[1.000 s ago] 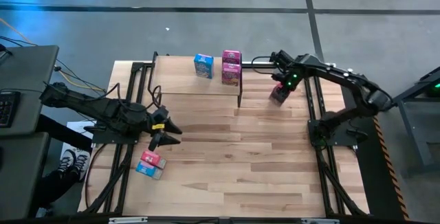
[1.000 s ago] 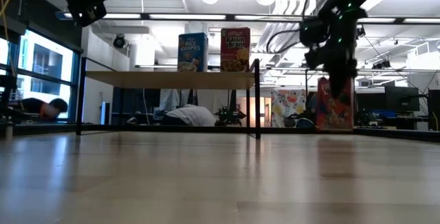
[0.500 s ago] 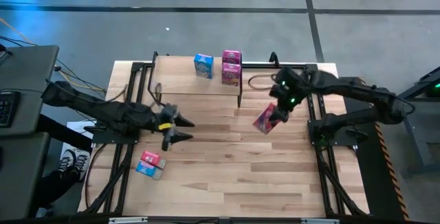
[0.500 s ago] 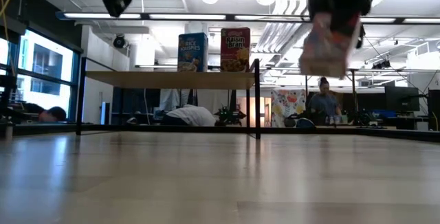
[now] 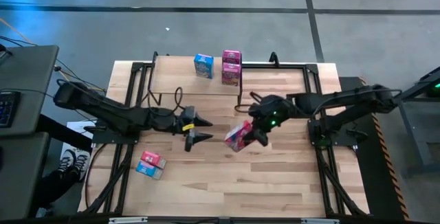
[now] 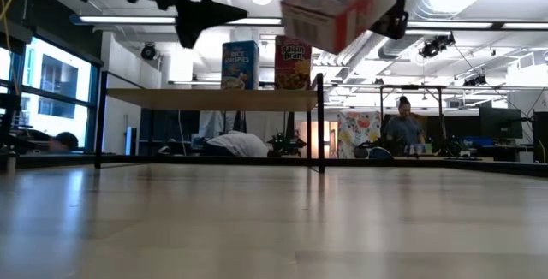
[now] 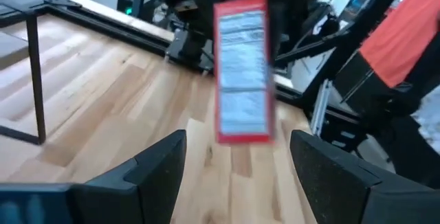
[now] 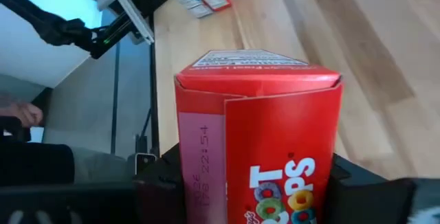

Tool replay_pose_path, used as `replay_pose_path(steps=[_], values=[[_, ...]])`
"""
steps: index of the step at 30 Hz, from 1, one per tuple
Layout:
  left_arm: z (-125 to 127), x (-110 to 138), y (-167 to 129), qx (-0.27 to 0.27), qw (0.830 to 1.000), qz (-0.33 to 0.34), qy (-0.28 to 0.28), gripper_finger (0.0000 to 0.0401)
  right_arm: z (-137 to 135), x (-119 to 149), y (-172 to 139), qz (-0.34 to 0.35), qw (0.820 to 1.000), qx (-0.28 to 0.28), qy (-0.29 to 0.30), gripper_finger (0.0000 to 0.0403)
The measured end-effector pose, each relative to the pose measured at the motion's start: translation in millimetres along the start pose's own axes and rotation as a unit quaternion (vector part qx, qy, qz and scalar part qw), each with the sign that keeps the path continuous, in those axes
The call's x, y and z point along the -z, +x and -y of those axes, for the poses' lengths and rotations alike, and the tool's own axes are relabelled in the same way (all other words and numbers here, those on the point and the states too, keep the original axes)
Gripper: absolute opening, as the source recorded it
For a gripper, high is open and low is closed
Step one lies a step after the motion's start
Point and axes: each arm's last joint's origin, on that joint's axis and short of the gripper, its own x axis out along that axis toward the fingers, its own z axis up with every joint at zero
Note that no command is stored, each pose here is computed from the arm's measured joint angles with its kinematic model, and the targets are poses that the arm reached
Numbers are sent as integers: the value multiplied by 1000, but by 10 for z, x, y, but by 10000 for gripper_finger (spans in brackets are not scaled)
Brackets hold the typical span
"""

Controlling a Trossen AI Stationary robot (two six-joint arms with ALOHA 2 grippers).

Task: Stack cereal on shelf
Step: Put the top red cereal box on the shelf

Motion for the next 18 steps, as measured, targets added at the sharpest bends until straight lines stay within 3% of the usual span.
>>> replay_pose_path(steps=[8, 18], values=[[28, -19, 317, 17, 999, -31, -6, 281, 16, -10, 390, 4, 1000, -2, -14, 152], [35, 62, 543, 28, 998, -62, -14, 303, 61, -16, 523, 6, 1000, 2, -29, 151]])
